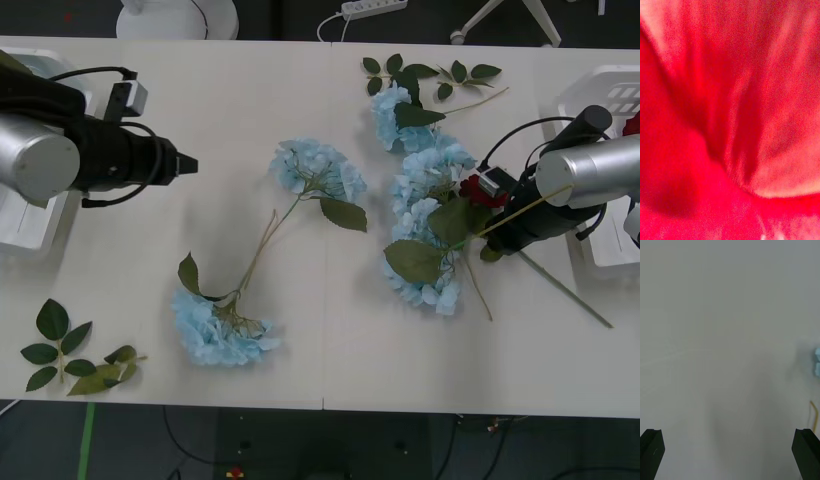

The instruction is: Place the red flowers into the right box and the blue flowers into the left box. If a person shows an open palm, hand one flower to the person first, then continue sorting.

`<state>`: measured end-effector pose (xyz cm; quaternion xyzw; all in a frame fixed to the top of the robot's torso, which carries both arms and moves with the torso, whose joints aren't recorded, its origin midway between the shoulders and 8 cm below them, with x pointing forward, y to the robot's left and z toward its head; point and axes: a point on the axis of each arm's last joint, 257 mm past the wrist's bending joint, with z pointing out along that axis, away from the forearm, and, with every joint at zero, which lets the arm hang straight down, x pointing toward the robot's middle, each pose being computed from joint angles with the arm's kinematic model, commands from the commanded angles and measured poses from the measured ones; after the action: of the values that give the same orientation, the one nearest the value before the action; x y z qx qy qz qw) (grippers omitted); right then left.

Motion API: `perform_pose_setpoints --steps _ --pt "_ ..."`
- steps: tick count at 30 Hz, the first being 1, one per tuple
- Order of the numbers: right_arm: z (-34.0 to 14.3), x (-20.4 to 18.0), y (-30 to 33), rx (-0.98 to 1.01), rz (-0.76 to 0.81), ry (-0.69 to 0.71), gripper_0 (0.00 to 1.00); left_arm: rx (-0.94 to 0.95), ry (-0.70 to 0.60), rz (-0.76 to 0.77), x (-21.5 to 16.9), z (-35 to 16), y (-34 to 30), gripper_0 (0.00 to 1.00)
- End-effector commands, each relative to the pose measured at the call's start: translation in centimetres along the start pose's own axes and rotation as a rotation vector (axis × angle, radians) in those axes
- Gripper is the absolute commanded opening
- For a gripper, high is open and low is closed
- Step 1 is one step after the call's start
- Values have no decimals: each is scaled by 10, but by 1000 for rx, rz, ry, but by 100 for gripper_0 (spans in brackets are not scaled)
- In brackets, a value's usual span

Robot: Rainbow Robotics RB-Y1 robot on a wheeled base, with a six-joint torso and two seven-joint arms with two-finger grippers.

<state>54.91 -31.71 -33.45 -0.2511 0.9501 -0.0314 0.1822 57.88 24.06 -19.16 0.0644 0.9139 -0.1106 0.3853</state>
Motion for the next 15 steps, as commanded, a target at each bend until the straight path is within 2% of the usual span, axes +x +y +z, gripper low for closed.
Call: perform_pose_setpoints --steps 1,3,7,10,12,15 --pt "17 3 25 -39 -29 6 32 72 0 18 -1 5 -56 100" --pt "17 3 26 -42 -28 7 29 73 46 49 12 1 -67 100" --pt "19 3 26 -49 -16 2 12 61 155 106 40 -17 -85 100" --pt "23 3 29 -60 -3 -7 4 40 207 130 54 -27 -85 100" --pt "25 2 31 -64 -1 -14 0 39 225 133 58 -29 -86 100" --pt "25 1 31 -68 1 -20 0 43 233 133 61 -29 -87 100"
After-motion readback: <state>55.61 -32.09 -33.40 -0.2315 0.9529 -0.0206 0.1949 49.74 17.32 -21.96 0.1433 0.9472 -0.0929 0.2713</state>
